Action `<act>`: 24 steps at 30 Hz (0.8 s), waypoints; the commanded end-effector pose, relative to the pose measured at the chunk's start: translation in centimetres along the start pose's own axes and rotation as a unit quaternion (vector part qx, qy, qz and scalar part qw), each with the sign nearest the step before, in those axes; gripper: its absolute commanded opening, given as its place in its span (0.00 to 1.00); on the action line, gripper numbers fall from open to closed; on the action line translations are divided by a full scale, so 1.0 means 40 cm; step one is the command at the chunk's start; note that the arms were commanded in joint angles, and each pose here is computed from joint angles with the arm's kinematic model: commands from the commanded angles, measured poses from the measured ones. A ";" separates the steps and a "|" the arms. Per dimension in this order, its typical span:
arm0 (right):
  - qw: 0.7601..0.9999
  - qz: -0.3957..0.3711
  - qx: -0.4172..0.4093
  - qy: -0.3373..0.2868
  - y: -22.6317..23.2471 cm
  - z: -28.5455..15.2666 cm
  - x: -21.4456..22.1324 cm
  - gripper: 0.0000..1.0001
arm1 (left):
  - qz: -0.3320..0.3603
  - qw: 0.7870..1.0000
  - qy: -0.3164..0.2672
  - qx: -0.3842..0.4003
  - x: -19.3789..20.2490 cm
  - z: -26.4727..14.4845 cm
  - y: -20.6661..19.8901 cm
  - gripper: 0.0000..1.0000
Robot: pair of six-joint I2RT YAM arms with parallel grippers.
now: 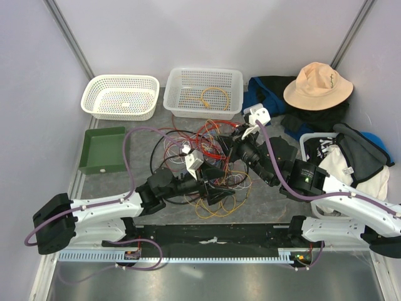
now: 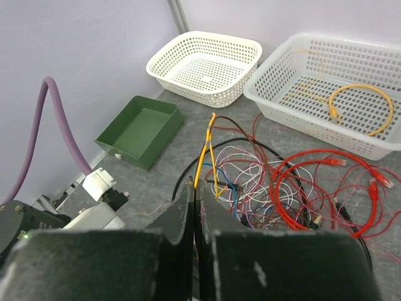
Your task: Untangle the cables
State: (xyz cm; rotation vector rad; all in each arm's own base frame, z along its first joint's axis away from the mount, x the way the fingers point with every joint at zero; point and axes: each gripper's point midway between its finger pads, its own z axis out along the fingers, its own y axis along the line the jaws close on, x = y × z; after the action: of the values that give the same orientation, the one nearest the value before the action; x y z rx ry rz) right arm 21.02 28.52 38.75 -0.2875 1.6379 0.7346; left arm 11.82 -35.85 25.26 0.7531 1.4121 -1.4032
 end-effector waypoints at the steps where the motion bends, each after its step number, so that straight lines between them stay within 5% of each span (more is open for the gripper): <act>1: 1.000 0.016 -0.005 -0.020 0.010 -0.002 -0.036 0.00 | 0.056 0.994 -0.081 -0.056 -0.114 0.025 0.041 0.85; 4: 1.000 0.015 0.004 -0.021 -0.002 -0.008 -0.034 0.00 | 0.064 0.993 -0.085 -0.050 -0.131 0.023 0.029 0.53; 5: 1.000 0.013 0.008 -0.021 -0.008 -0.009 -0.032 0.00 | 0.063 0.993 -0.082 -0.050 -0.133 0.023 0.027 0.24; 7: 0.999 0.009 0.020 -0.024 -0.024 -0.016 -0.033 0.00 | 0.059 0.994 -0.066 -0.059 -0.136 0.010 0.025 0.02; 8: 0.999 0.007 0.027 -0.025 -0.033 -0.019 -0.031 0.00 | 0.057 0.994 -0.062 -0.062 -0.140 0.002 0.022 0.02; 11: 0.998 -0.004 0.049 -0.026 -0.066 -0.034 -0.021 0.22 | 0.035 0.993 -0.044 -0.103 -0.166 -0.041 0.026 0.02; 12: 0.998 -0.008 0.057 -0.023 -0.077 -0.036 -0.010 0.41 | 0.027 0.992 -0.032 -0.122 -0.168 -0.054 0.033 0.02; 13: 0.997 -0.010 0.073 -0.024 -0.096 -0.046 -0.010 0.52 | 0.018 0.987 -0.060 -0.149 -0.243 -0.076 0.027 0.02; 15: 0.996 -0.013 0.089 -0.022 -0.117 -0.055 0.002 0.74 | 0.009 0.979 -0.016 -0.202 -0.226 -0.115 0.055 0.02; 18: 0.994 -0.012 0.109 -0.024 -0.143 -0.070 0.007 0.90 | 0.013 0.965 -0.010 -0.262 -0.300 -0.166 0.065 0.02; 24: 0.998 0.003 0.043 -0.041 -0.112 -0.103 0.007 0.91 | 0.052 0.949 -0.035 -0.309 -0.462 -0.197 0.049 0.02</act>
State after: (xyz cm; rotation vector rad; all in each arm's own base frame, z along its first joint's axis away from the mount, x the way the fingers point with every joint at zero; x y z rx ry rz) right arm 21.28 22.89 36.30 -0.1748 1.6533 0.5780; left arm 16.73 -26.38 41.03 0.3715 1.5137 -1.0084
